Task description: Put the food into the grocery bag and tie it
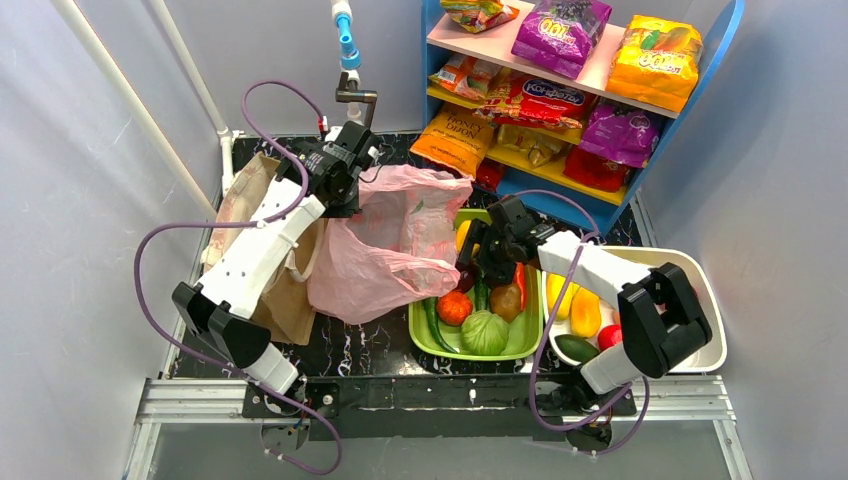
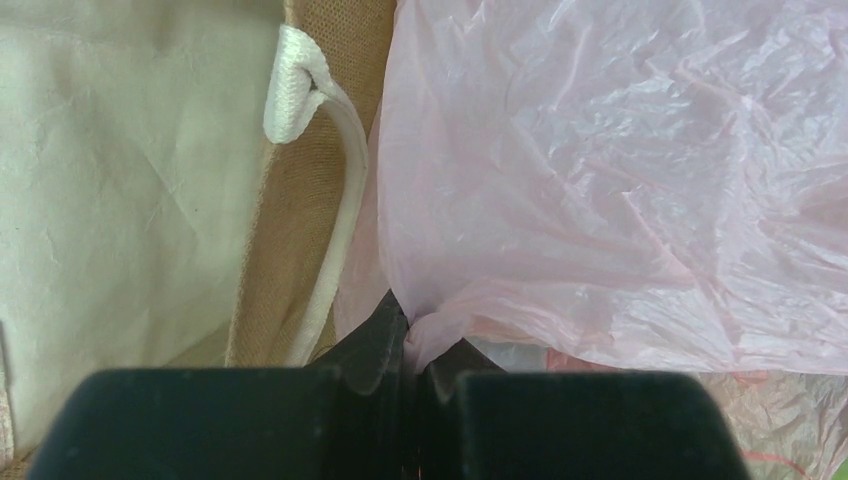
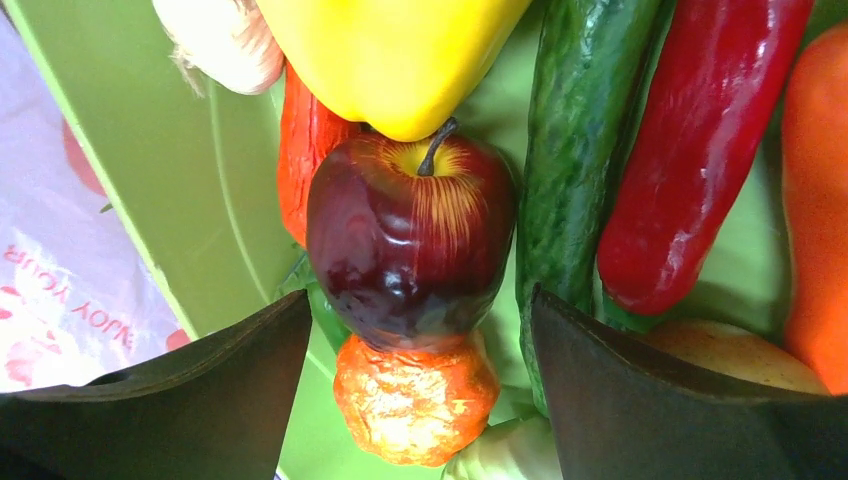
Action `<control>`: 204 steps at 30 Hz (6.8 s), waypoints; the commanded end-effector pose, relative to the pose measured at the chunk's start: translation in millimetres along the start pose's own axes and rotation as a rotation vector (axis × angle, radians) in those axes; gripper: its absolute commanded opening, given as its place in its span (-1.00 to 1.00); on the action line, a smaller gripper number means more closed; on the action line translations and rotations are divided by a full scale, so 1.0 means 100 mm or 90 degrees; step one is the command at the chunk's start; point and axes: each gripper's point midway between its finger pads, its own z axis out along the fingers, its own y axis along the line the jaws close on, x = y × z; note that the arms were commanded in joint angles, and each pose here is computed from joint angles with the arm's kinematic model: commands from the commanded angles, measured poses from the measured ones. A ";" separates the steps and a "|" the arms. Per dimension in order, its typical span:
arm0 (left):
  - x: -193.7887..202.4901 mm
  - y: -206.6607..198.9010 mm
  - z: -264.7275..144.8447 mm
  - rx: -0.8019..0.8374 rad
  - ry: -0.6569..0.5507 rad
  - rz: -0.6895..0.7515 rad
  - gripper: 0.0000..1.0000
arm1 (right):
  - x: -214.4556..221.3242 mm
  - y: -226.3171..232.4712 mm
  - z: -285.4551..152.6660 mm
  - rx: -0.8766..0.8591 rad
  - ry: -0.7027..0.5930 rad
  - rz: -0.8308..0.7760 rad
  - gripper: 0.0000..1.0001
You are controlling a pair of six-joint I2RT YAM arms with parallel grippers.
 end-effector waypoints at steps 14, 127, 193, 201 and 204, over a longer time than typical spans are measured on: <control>0.04 0.16 -0.13 0.003 -0.023 -0.017 -1.00 | -0.05 0.25 0.22 -0.003 0.025 -0.011 0.45; 0.35 -0.36 0.00 0.158 0.043 -0.059 -1.00 | 0.34 -0.23 -1.40 0.095 -0.026 -0.338 0.97; 0.33 -0.29 -0.04 0.159 0.026 -0.020 -1.00 | -0.11 -0.48 -0.96 0.188 0.017 -0.149 -0.08; 0.32 -0.31 -0.06 0.166 0.027 -0.023 -1.00 | -0.20 0.08 -1.37 0.038 -0.029 -0.169 -0.10; 0.33 -0.32 -0.06 0.170 0.029 -0.024 -1.00 | -0.20 0.41 -1.47 -0.070 -0.042 -0.185 -0.10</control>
